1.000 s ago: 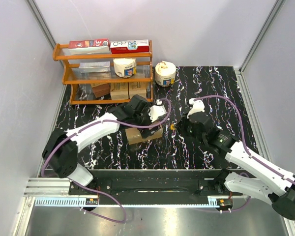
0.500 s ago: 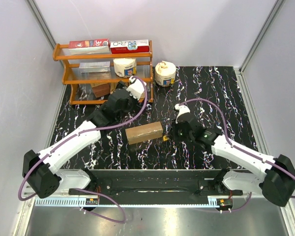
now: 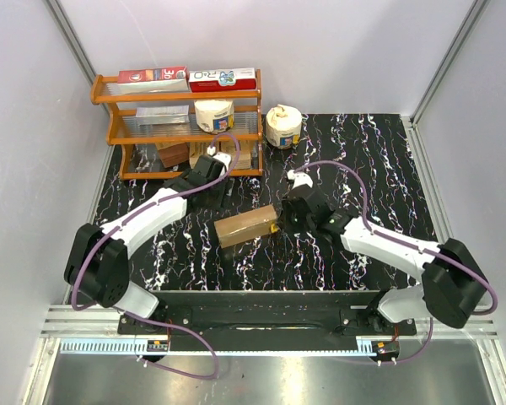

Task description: Unpack the express box

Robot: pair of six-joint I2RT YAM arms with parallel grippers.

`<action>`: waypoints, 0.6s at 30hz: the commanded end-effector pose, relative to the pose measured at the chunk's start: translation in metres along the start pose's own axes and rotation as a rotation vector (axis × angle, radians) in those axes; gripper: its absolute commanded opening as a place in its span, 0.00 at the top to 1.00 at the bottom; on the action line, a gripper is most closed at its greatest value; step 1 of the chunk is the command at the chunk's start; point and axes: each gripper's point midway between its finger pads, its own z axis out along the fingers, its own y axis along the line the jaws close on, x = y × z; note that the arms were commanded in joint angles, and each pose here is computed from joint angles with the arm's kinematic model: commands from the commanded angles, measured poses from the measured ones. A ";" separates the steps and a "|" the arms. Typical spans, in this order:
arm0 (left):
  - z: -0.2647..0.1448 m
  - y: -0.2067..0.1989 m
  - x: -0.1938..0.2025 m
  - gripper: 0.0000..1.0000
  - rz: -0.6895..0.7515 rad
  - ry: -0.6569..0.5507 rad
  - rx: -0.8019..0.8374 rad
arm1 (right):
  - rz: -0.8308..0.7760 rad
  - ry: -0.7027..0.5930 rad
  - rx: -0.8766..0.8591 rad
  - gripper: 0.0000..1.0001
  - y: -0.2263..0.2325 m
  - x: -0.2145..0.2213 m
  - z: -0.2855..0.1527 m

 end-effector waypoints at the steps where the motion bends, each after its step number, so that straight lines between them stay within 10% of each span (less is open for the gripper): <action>1: -0.001 -0.022 0.031 0.41 -0.076 0.108 0.145 | -0.012 -0.147 -0.032 1.00 0.026 -0.053 0.008; 18: -0.011 -0.052 0.096 0.48 -0.274 0.251 0.345 | -0.158 -0.174 -0.082 1.00 0.070 -0.109 0.049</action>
